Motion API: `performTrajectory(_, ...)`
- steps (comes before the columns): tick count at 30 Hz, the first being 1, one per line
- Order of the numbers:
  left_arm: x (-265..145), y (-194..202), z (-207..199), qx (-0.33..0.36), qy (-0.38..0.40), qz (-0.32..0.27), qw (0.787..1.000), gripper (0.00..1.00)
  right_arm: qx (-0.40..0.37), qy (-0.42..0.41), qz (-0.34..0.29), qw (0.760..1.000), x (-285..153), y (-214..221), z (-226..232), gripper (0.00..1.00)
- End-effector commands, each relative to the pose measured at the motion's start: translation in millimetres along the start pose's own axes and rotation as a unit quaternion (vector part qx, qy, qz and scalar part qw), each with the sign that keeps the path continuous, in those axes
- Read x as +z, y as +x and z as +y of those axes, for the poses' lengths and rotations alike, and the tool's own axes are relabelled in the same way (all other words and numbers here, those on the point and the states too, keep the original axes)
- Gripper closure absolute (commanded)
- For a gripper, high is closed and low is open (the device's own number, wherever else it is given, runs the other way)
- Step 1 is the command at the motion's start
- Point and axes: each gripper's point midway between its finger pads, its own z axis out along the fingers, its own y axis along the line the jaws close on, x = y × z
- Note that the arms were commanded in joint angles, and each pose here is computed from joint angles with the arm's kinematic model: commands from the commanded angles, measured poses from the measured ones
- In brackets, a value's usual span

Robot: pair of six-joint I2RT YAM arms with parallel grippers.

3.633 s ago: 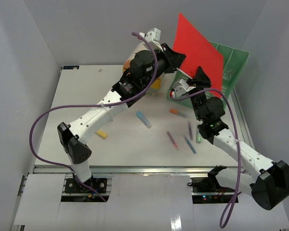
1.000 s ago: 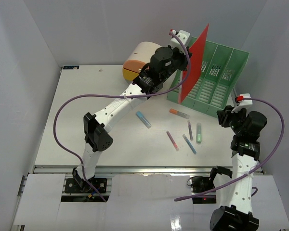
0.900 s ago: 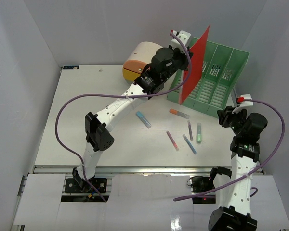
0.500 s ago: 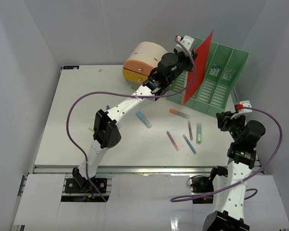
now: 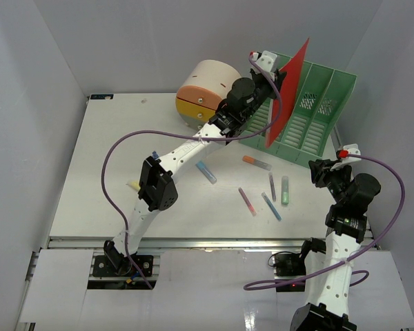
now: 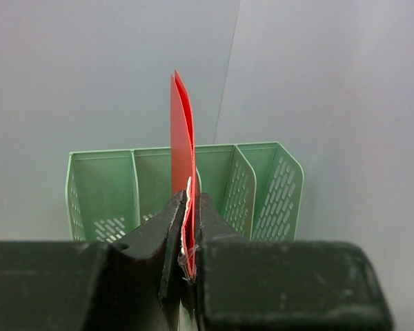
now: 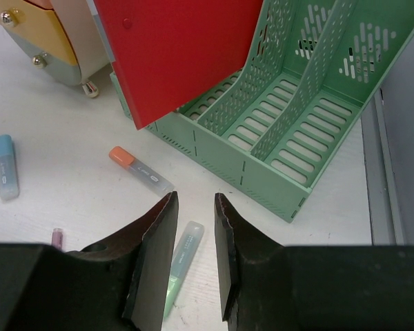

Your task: Organize the desk

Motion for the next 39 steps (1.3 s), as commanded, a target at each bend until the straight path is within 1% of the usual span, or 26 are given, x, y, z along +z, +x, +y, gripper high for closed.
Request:
performTrajectory(1, 3.2, -63.4, -3.8, -0.002, 0.003, -0.099, 0.995, 1.0, -0.008, -0.007, -0.016, 1.0, 2.3, -5.4, -0.1, 0.66)
performTrajectory(5, 7.3, -53.5, -5.2, 0.0, 0.007, -0.109, 0.994, 1.0, -0.007, -0.01, -0.017, 1.0, 2.8, -5.0, 0.8, 0.66)
performTrajectory(12, 11.3, -55.5, -4.3, 0.004, 0.012, -0.144, 0.99, 1.0, -0.006, -0.011, -0.015, 1.0, 3.4, -3.0, 0.8, 0.66)
performTrajectory(21, 15.3, -49.0, 9.5, 0.008, 0.012, -0.158, 0.987, 1.0, -0.005, -0.014, -0.014, 1.0, 4.6, -1.4, 1.0, 0.66)
performTrajectory(30, 15.8, -51.3, 14.4, 0.026, 0.019, -0.167, 0.985, 1.0, -0.002, -0.017, -0.011, 1.0, 5.8, 1.1, 1.0, 0.66)
performTrajectory(36, 15.2, -43.5, 6.1, 0.061, 0.05, -0.17, 0.982, 1.0, -0.003, -0.016, -0.011, 1.0, 5.5, 1.7, 1.2, 0.66)
performTrajectory(39, 13.4, -33.6, -3.9, 0.084, 0.085, -0.165, 0.979, 1.0, -0.004, -0.017, -0.012, 1.0, 5.5, 1.3, 1.5, 0.66)
